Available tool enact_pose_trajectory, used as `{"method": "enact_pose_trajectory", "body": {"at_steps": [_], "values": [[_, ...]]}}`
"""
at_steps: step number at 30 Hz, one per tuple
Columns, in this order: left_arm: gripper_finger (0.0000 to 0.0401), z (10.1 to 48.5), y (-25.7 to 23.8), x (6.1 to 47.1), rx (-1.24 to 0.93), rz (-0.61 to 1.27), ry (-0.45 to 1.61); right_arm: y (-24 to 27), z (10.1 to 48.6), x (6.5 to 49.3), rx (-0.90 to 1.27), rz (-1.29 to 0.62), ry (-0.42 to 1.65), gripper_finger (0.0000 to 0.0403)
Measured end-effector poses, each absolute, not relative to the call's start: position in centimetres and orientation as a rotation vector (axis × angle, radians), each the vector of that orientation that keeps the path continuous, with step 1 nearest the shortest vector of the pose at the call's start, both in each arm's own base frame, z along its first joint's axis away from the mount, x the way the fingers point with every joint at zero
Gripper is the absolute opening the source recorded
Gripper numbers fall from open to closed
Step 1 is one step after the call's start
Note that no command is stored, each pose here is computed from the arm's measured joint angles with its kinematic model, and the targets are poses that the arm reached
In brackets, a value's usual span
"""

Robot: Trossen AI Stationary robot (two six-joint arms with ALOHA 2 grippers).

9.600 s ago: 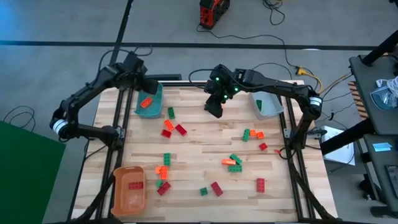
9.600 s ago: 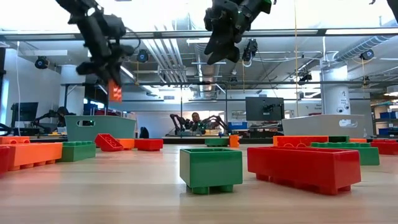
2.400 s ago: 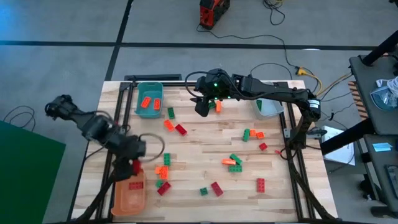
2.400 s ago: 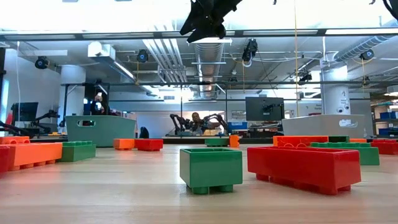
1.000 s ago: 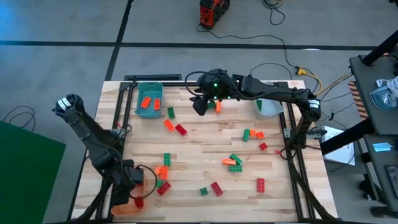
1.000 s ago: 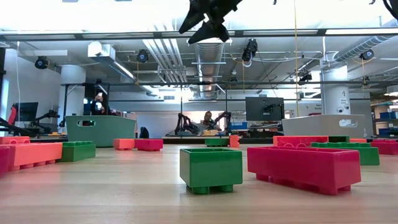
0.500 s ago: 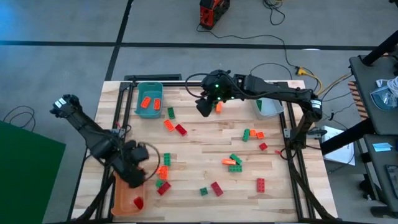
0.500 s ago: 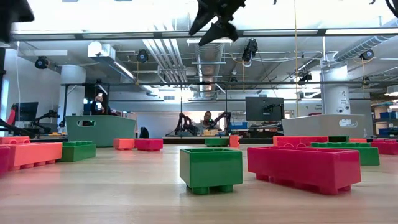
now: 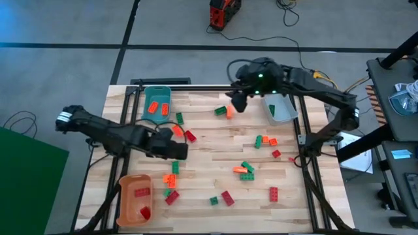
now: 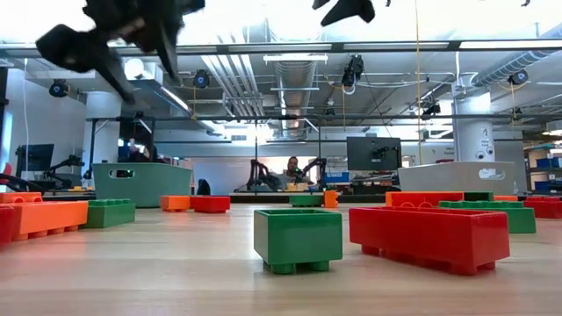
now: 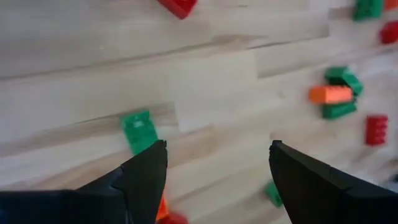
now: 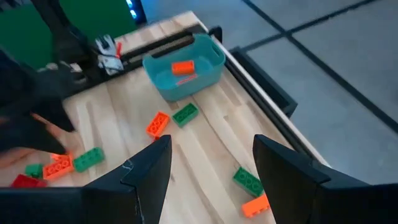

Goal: Sort blocks
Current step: Put the green game piece into the gray bin

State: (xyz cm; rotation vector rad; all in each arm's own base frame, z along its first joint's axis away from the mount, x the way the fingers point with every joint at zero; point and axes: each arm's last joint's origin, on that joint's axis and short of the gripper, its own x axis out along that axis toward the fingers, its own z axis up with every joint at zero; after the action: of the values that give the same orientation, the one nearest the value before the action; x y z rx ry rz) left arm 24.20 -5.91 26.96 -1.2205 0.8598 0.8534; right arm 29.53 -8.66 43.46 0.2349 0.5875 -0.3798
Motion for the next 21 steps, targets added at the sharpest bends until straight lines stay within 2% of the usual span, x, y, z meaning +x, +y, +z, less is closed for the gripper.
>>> {"method": "enact_pose_trajectory", "body": {"at_steps": [6, 14, 21], "values": [[0.0265, 23.3, -6.7, 25.5, -1.194, 1.017, 1.045, -8.3, 44.8, 28.0, 0.207, -0.371, 0.543, 0.0217], [0.0278, 19.9, -7.2, 27.2, -1.153, 1.097, 1.142, -8.5, 44.1, 28.7, 0.173, -0.358, 0.577, 0.0217], [0.0279, 17.1, -7.5, 28.5, -1.146, 1.096, 1.159, -8.6, 43.3, 29.1, 0.153, -0.349, 0.634, 0.0215]]}}
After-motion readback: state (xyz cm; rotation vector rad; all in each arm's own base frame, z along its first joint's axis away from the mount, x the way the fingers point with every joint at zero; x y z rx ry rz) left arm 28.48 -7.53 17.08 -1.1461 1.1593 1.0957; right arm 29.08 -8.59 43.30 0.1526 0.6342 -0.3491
